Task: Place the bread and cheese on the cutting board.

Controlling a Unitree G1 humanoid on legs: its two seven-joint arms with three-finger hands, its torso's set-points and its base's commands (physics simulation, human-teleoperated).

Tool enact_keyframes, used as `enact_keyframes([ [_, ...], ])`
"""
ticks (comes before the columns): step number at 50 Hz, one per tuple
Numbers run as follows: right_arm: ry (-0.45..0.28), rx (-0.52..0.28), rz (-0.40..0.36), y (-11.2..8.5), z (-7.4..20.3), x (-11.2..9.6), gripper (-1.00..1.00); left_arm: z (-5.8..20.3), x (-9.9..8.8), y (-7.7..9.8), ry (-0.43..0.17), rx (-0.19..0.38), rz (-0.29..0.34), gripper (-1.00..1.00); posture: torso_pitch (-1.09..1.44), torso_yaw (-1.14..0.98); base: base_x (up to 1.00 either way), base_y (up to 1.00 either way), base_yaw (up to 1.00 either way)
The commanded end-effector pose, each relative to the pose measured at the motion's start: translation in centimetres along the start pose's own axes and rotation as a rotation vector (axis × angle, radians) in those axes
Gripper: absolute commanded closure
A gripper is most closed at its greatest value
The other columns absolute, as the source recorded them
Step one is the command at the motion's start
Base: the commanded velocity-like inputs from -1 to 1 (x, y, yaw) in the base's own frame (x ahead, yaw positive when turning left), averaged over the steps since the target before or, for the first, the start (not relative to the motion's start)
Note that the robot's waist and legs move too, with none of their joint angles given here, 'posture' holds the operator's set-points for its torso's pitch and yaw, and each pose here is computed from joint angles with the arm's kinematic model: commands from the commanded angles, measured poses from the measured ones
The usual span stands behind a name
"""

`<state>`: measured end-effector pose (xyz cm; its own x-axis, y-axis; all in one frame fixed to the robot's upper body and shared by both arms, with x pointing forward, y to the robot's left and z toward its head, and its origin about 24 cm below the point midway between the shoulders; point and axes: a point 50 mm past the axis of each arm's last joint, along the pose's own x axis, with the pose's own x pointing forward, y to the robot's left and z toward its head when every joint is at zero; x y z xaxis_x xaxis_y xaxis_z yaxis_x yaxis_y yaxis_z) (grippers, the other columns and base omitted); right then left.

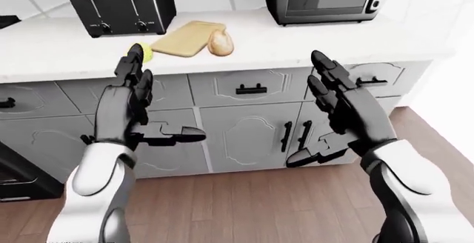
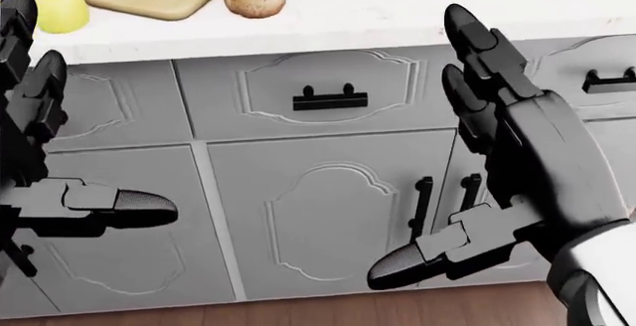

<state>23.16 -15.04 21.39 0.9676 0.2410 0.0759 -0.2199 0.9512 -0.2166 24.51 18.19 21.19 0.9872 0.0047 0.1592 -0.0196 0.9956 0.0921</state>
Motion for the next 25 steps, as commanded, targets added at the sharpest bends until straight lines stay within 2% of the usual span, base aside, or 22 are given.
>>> enact_keyframes([
  [1,-0.054,-0.025,-0.03,-0.5,0.9,-0.2,-1.0,0.8,0.1,-0.3,-0.06,0.007,-0.01,-1.0,0.0,0.0,0.07,0.0,0.0],
  [10,-0.055,-0.03,-0.028,-0.3,0.8,-0.2,-1.0,-0.4,0.5,-0.1,-0.038,0.01,-0.002,-1.0,0.0,0.0,0.06,0.0,0.0],
  [25,-0.062,-0.043,-0.016,0.1,0.7,-0.4,-1.0,-0.5,0.4,-0.2,-0.035,0.011,-0.003,-1.0,0.0,0.0,0.06,0.09,0.0],
])
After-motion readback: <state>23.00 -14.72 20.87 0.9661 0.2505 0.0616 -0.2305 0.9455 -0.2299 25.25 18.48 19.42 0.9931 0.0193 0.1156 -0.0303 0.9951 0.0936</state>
